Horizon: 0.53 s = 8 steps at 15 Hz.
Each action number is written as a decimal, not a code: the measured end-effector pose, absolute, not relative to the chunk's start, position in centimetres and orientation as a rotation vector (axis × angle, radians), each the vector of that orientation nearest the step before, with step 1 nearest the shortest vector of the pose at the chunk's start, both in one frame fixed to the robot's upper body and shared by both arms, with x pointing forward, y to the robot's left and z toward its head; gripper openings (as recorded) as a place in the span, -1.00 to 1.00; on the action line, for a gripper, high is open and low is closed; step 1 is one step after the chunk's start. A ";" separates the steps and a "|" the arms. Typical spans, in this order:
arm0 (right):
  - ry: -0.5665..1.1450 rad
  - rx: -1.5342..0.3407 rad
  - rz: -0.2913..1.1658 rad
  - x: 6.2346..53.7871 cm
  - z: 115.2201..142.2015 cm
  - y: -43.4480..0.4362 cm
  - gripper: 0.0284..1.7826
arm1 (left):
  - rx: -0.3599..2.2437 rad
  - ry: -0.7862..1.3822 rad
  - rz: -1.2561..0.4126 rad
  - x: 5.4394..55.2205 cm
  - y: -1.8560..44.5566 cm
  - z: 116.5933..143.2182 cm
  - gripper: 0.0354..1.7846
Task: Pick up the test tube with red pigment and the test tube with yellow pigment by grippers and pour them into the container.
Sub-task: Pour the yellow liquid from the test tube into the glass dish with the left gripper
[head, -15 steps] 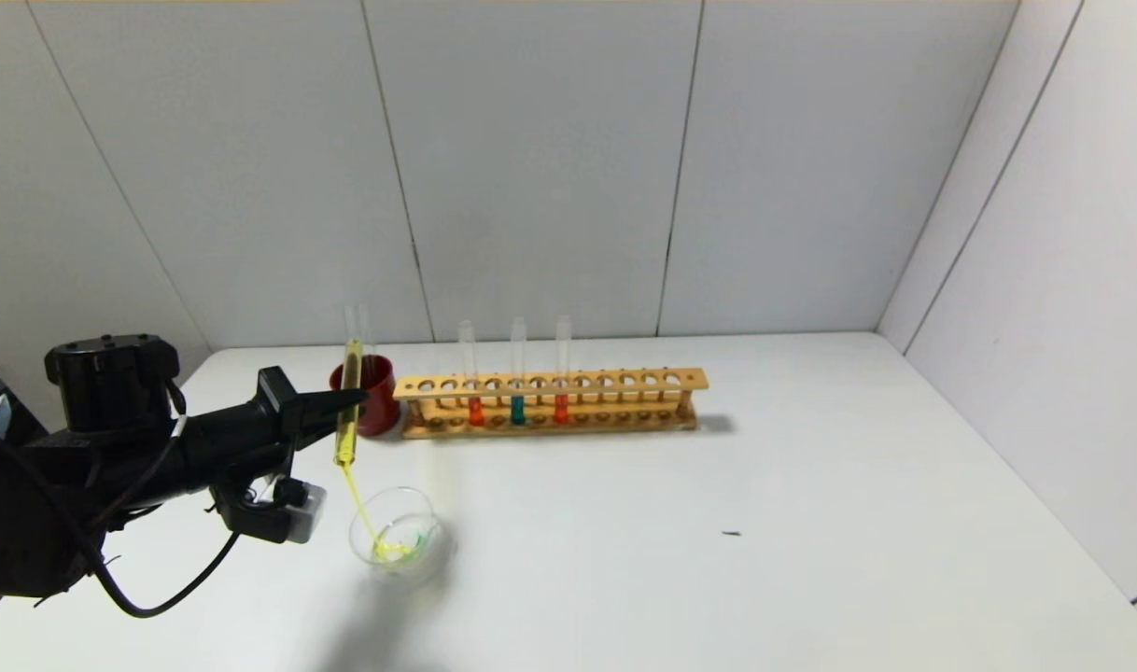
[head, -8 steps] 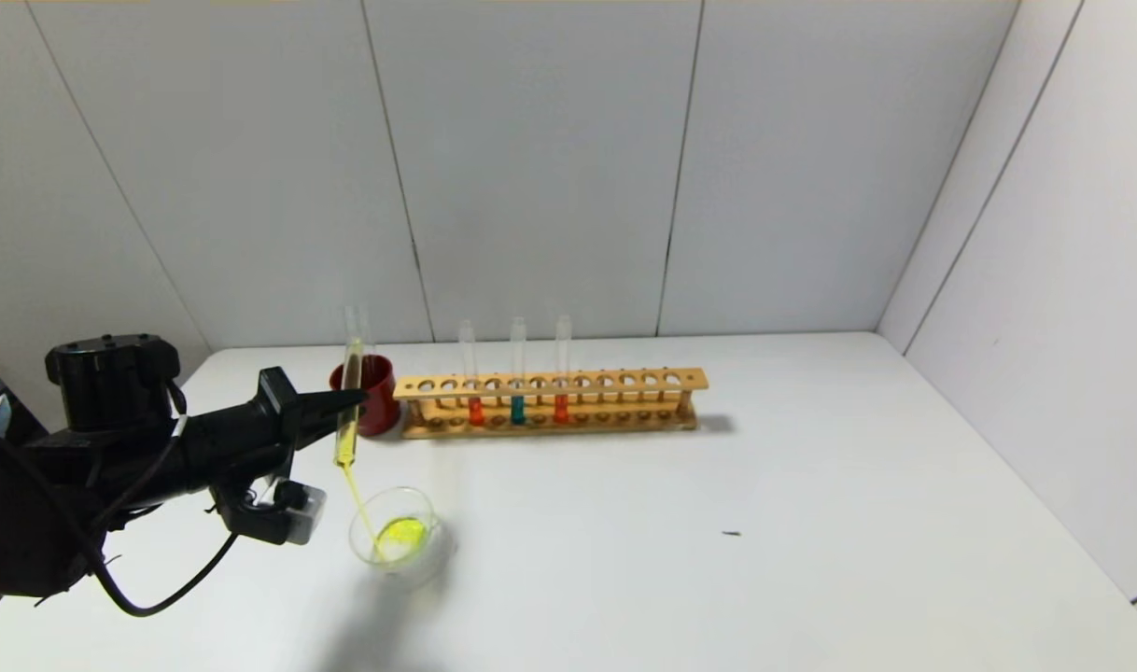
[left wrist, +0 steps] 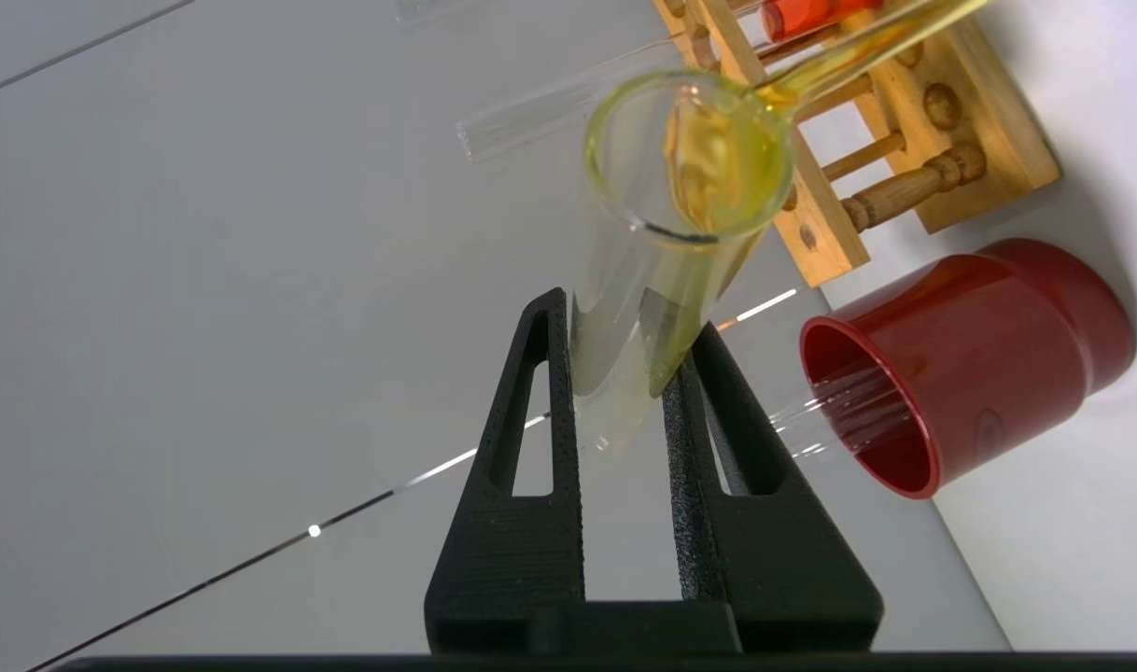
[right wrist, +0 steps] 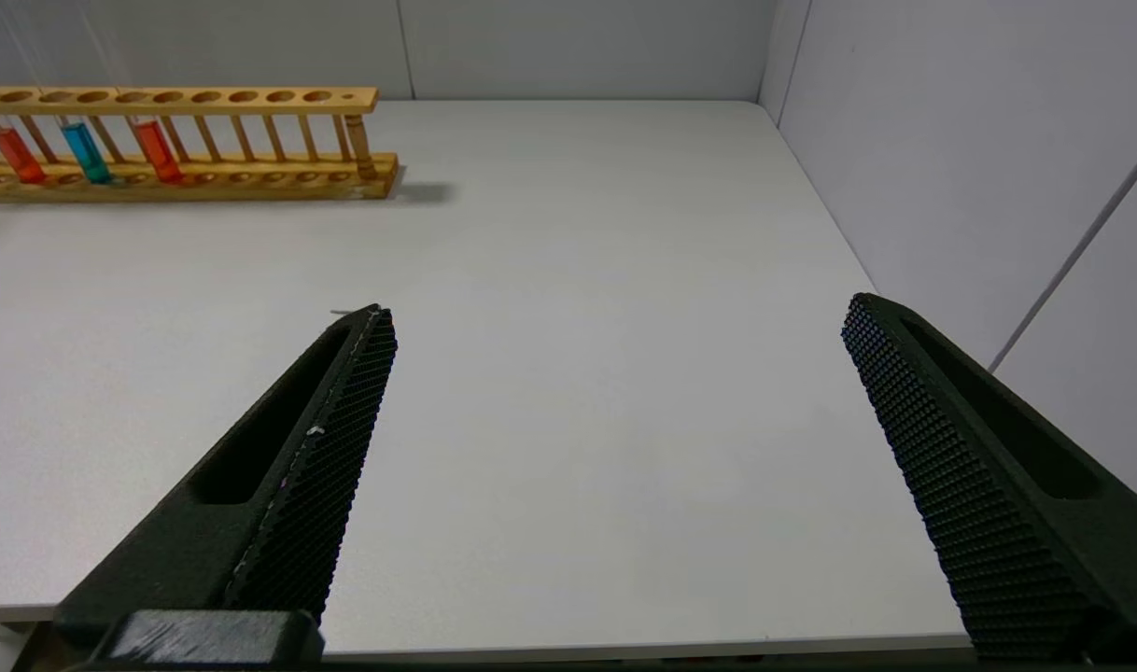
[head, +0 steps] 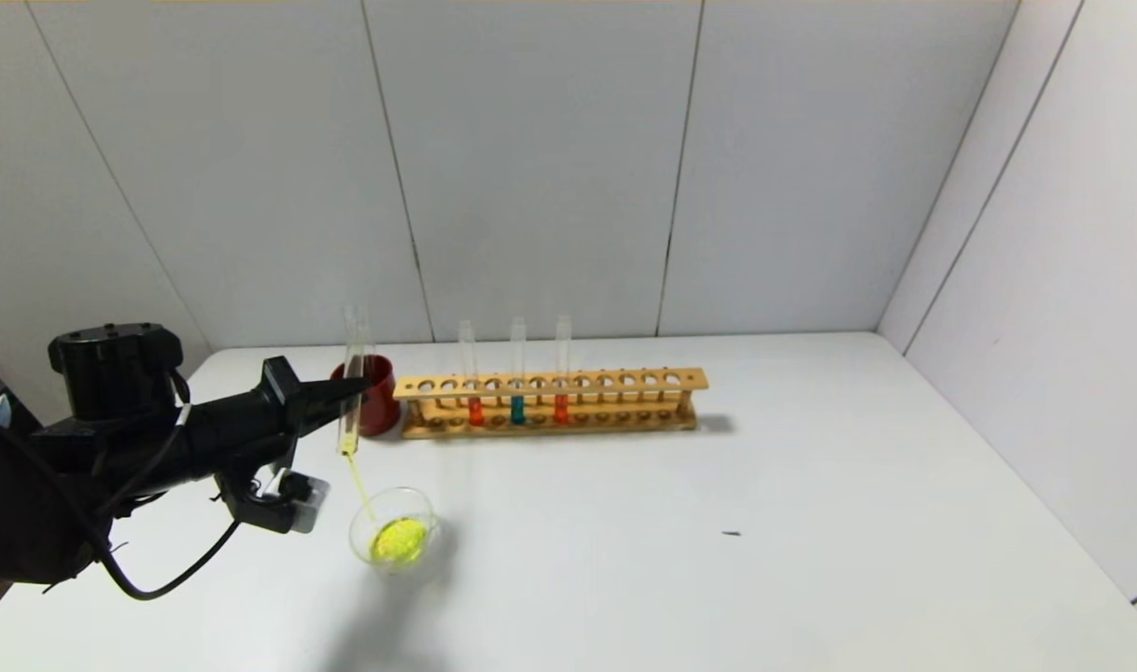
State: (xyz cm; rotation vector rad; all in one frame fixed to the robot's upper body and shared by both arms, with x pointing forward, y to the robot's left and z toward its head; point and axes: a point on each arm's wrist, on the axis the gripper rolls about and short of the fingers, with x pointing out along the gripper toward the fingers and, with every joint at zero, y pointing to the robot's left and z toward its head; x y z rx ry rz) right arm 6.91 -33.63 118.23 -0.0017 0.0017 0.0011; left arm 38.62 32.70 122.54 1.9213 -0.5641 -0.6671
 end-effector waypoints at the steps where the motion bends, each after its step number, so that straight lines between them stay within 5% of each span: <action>1: 0.002 -0.002 0.001 6.9 118.2 -33.6 0.96 | 1.922 -0.565 -0.667 38.6 32.7 122.5 -0.68; 8: 0.002 -0.002 0.001 6.9 118.2 -33.6 0.96 | 1.955 -0.589 -0.650 38.8 32.6 122.8 -0.68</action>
